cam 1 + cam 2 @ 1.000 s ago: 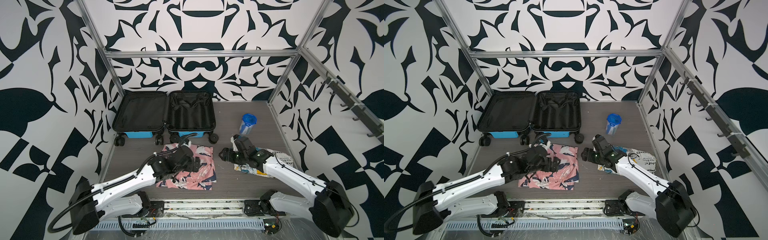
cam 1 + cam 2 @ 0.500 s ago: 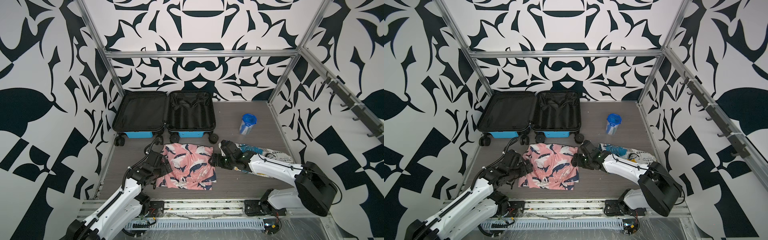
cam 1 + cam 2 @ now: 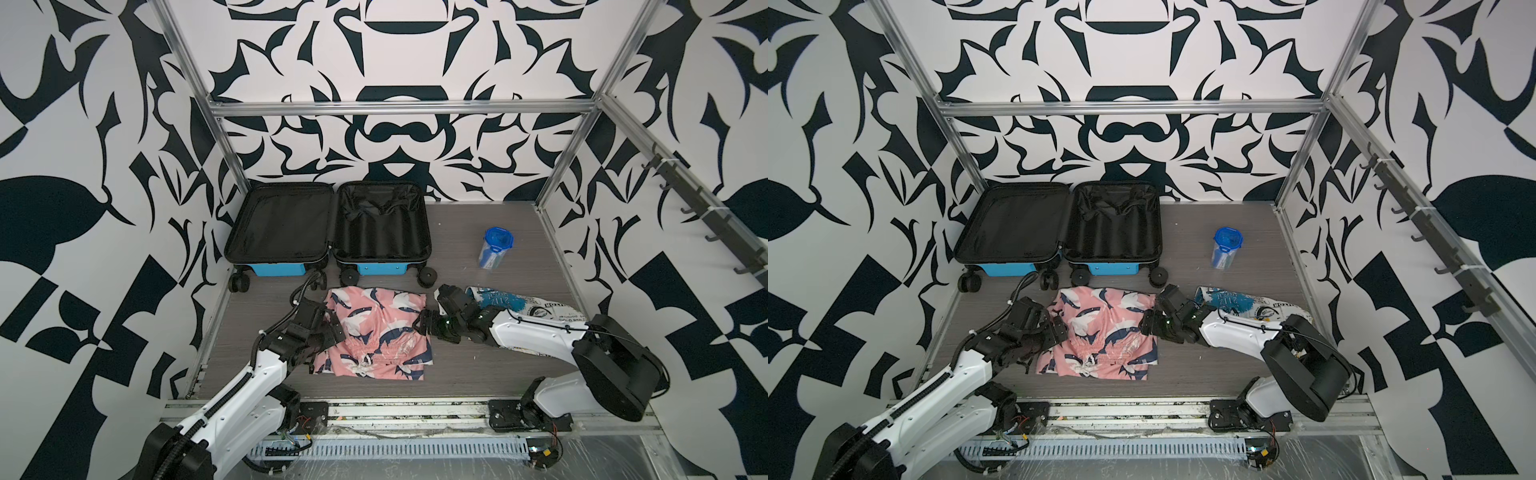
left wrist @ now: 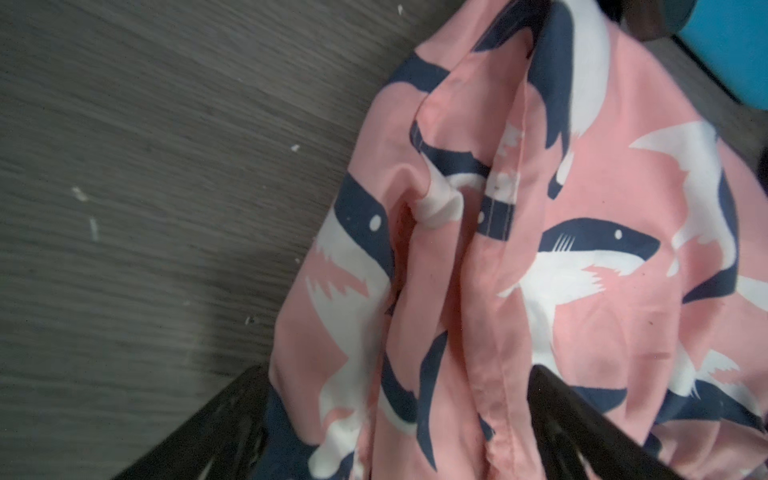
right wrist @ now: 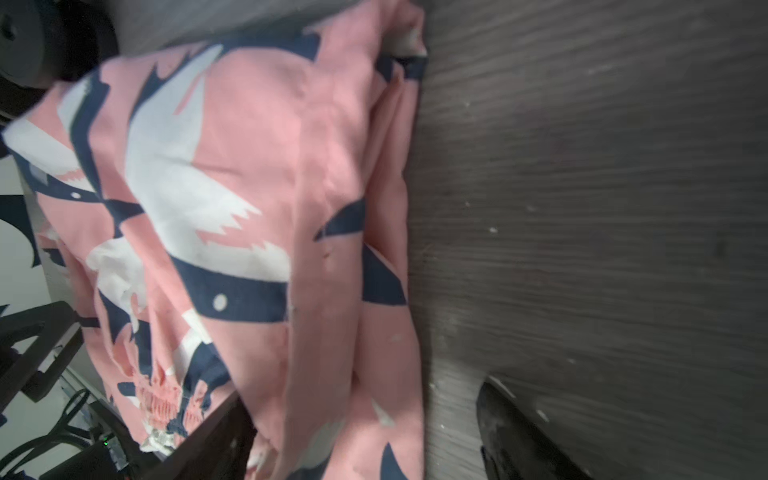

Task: Pack the luggage
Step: 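Grasp the pink garment edges with the left and right grippers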

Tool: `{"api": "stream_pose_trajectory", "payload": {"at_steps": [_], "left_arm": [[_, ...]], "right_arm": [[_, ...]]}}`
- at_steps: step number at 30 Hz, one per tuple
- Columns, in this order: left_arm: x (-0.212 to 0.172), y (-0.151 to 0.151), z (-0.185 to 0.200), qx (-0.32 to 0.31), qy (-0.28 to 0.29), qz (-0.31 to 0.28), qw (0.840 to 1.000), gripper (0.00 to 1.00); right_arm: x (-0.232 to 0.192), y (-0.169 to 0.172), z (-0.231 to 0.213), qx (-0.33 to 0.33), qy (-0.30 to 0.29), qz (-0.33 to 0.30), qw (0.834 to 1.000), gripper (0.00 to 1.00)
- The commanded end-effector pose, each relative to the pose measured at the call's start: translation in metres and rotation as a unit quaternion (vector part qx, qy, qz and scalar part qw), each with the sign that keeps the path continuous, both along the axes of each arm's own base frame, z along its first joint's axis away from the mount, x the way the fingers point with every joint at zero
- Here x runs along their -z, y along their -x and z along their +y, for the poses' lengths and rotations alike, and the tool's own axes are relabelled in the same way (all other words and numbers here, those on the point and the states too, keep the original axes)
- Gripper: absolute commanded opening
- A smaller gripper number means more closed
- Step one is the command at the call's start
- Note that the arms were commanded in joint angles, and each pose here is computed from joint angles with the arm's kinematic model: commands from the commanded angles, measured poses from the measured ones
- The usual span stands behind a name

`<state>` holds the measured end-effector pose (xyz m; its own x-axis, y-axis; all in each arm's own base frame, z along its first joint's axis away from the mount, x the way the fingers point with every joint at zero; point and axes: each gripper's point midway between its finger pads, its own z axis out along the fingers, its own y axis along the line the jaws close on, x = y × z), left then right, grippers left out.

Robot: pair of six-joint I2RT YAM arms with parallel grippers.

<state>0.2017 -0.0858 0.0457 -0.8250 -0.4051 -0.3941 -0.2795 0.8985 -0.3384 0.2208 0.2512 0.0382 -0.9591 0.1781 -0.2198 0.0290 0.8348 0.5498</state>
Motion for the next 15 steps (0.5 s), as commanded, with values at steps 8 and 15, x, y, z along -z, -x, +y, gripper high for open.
{"api": "stream_pose_trajectory", "payload": {"at_steps": [8, 15], "left_arm": [[-0.003, -0.014, 0.001, -0.016, -0.003, -0.021, 1.000, 0.99], [0.018, -0.016, -0.009, -0.007, 0.002, 0.032, 0.999, 0.99]], "right_arm": [[0.003, 0.005, 0.012, 0.002, -0.019, 0.005, 1.000, 0.82], [0.010, 0.006, 0.017, 0.004, -0.023, 0.011, 1.000, 0.77]]}}
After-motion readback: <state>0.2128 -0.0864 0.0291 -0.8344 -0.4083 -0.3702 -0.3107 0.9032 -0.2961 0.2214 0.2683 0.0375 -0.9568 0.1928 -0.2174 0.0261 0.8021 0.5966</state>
